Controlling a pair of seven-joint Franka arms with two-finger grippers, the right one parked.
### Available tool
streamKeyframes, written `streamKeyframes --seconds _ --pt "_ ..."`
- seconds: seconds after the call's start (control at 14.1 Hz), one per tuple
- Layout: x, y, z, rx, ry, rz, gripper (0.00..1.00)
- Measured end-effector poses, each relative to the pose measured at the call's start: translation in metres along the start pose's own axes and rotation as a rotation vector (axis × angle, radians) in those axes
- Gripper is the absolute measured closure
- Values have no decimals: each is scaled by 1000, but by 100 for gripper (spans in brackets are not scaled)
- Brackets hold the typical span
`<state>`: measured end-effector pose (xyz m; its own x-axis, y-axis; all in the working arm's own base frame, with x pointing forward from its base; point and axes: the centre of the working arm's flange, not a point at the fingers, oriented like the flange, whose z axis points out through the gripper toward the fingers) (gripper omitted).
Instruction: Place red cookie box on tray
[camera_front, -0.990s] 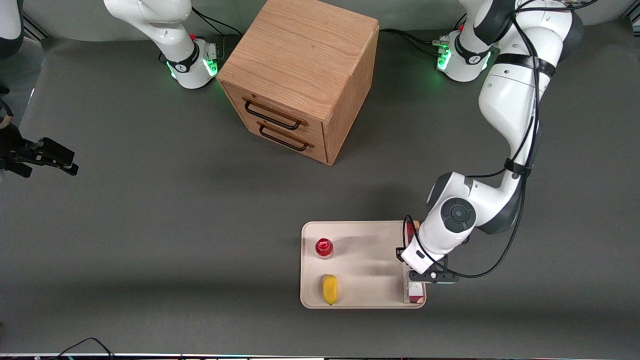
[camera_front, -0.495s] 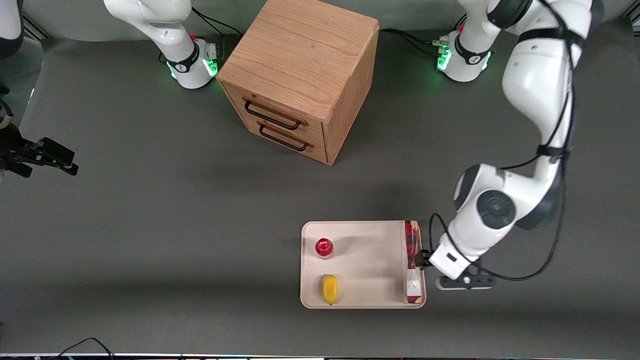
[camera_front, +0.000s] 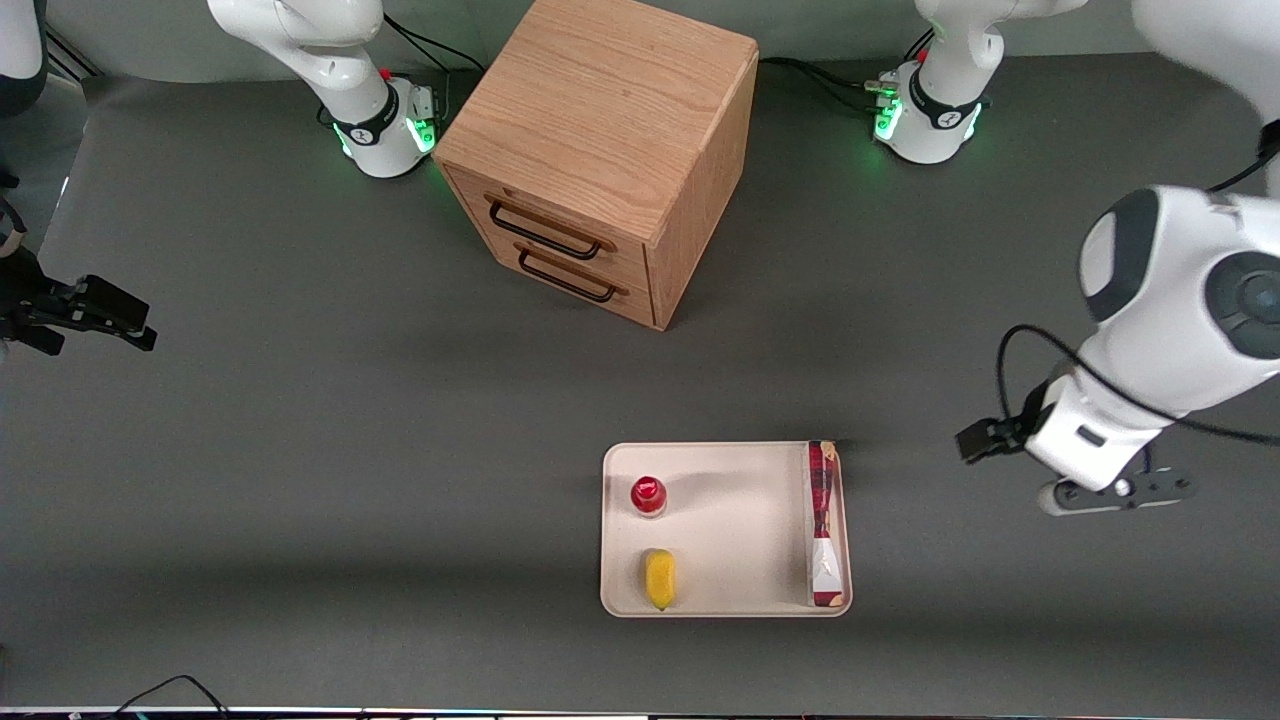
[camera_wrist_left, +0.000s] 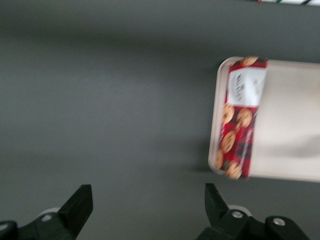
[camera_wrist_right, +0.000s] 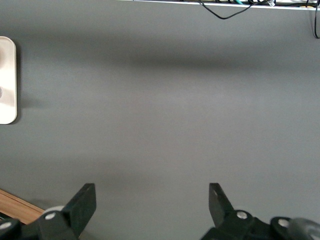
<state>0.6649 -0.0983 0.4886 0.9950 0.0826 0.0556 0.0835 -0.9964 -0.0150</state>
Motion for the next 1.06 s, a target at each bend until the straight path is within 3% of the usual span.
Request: streamKeyframes --seconds 0.14,0.42,0.57,0.71,1.06 --pt "-8 -24 -11 17 -21 34 0" --pt "-38 -65 -38 42 -29 50 0" --pt "-58 -68 -62 30 -38 51 0" --pt "-72 -64 -82 25 -24 53 0" --pt "-79 -62 -91 26 -15 56 0"
